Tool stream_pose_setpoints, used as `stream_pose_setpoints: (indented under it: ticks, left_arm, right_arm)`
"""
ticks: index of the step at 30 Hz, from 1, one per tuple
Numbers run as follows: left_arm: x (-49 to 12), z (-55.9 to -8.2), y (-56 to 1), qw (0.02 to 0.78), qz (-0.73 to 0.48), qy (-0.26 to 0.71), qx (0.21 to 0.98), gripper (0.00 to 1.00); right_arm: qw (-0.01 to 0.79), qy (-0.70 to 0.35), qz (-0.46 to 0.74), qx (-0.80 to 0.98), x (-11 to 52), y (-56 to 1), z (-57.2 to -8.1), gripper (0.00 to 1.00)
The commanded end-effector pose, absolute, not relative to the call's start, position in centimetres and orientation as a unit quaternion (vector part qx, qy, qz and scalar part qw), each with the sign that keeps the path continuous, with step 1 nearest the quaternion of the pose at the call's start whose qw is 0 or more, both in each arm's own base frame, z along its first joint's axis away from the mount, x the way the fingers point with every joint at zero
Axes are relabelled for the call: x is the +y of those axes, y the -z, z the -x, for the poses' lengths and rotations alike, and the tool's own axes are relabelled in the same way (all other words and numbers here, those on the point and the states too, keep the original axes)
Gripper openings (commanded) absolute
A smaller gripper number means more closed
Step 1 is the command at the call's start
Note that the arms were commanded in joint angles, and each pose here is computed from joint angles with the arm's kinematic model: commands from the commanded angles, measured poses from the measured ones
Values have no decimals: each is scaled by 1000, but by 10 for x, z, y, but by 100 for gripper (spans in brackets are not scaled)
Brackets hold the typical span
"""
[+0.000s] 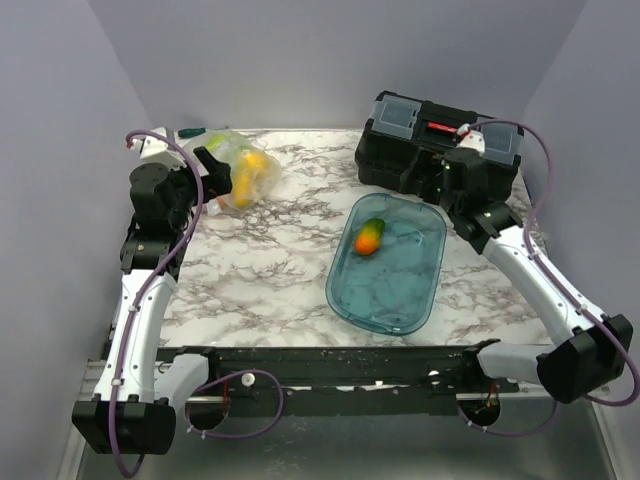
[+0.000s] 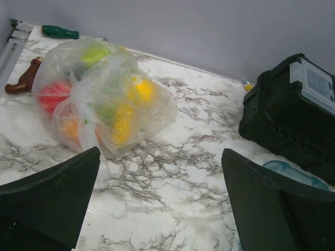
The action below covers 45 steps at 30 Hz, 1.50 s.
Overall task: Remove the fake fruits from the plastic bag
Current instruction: Move the plastic bag to the center of the board.
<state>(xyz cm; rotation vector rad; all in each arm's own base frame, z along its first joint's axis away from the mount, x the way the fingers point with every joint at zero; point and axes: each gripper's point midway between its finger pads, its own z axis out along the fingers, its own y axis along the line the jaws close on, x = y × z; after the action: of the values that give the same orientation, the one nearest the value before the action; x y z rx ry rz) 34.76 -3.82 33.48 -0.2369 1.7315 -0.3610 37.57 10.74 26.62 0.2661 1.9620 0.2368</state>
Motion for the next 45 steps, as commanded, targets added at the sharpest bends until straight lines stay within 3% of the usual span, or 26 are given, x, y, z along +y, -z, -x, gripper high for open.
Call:
stream_pose_setpoints:
  ticks: [1, 12, 18, 27, 34, 42, 45]
  left_arm:
    - [0, -348, -318, 620, 209, 88, 751, 99]
    - [17, -350, -288, 600, 256, 61, 755, 99]
    - [22, -367, -259, 531, 284, 63, 795, 99]
    - [-6, -393, -226, 460, 242, 179, 835, 99]
    - [10, -403, -192, 402, 284, 148, 858, 99]
    - [3, -411, -167, 356, 284, 175, 873, 94]
    - [-4, -414, -157, 334, 280, 191, 880, 86]
  right_arm:
    - [517, -135, -93, 840, 161, -258, -383, 100]
    - [459, -161, -45, 873, 276, -220, -369, 100]
    - [446, -133, -107, 879, 283, -206, -360, 100]
    - [468, -246, -48, 847, 297, -235, -334, 100]
    - [478, -273, -47, 834, 298, -247, -329, 100]
    - [466, -268, -58, 841, 297, -235, -328, 100]
    - [465, -266, -59, 843, 296, -232, -327, 100]
